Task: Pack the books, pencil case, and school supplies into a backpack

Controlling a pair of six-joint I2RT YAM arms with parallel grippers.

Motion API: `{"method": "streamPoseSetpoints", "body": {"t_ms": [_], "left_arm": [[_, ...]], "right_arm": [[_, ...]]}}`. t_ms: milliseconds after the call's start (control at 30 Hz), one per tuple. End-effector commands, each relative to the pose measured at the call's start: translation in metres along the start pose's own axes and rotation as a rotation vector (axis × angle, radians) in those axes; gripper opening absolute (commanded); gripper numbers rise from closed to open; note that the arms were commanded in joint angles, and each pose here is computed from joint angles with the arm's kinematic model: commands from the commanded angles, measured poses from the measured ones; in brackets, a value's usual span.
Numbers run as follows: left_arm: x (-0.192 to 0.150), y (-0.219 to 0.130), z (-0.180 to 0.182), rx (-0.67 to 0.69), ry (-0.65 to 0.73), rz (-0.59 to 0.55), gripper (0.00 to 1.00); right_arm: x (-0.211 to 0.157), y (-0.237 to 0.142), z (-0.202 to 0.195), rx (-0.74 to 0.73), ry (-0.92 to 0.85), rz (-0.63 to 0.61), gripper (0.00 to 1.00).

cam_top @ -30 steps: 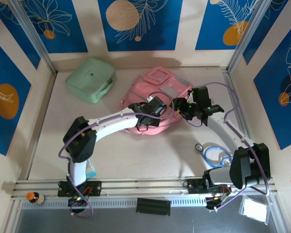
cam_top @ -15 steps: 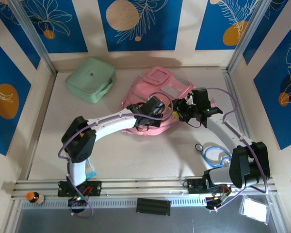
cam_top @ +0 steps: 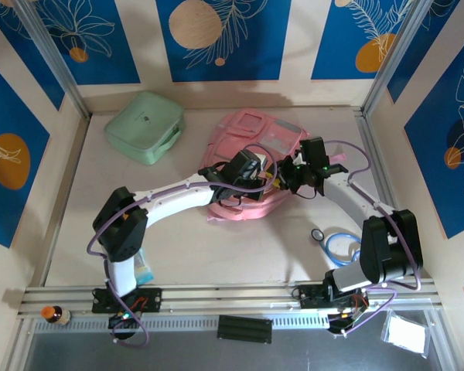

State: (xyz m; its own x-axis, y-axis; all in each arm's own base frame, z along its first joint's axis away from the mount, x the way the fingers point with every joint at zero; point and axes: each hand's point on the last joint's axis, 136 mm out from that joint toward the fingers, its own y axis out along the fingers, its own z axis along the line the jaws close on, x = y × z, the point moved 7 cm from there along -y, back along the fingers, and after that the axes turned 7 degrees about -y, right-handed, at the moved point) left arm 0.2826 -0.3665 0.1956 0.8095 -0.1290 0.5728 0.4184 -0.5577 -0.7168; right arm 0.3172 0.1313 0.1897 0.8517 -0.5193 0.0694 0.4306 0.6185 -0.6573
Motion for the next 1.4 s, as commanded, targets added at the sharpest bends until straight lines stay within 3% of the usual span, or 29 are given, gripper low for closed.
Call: {"method": "streamPoseSetpoints", "body": {"t_ms": [0,200,533,733,900,1067,1133,1300,1367], "left_arm": [[0.003,-0.005,-0.004,-0.023,0.059,-0.001,0.0],[-0.007,-0.013,0.031,0.11,0.11,0.041,0.0],[-0.005,-0.033,0.097,0.221,0.072,0.074,0.0],[-0.002,-0.043,0.127,0.178,0.098,0.128,0.0],[0.01,-0.051,0.15,0.222,0.107,0.108,0.0],[0.019,-0.05,0.15,0.193,0.09,0.116,0.0],[0.019,-0.047,0.141,0.141,0.093,0.117,0.0],[0.013,-0.043,0.107,0.083,0.165,0.122,0.0],[0.012,-0.045,0.094,0.068,0.194,0.114,0.0]], "right_arm": [[0.003,0.0,0.004,-0.021,-0.028,0.006,0.17],[0.009,-0.008,0.0,-0.039,-0.047,-0.029,0.09],[0.011,-0.014,0.0,-0.049,-0.06,-0.047,0.06],[0.012,-0.018,0.0,-0.05,-0.087,-0.05,0.06],[0.016,-0.022,-0.004,-0.071,-0.109,-0.064,0.07],[0.026,-0.025,-0.018,-0.113,-0.1,-0.115,0.07],[0.028,-0.026,-0.021,-0.108,-0.085,-0.123,0.13],[0.018,-0.032,-0.019,-0.068,-0.024,-0.133,0.4],[0.01,-0.037,-0.02,-0.063,0.003,-0.153,0.44]]}}
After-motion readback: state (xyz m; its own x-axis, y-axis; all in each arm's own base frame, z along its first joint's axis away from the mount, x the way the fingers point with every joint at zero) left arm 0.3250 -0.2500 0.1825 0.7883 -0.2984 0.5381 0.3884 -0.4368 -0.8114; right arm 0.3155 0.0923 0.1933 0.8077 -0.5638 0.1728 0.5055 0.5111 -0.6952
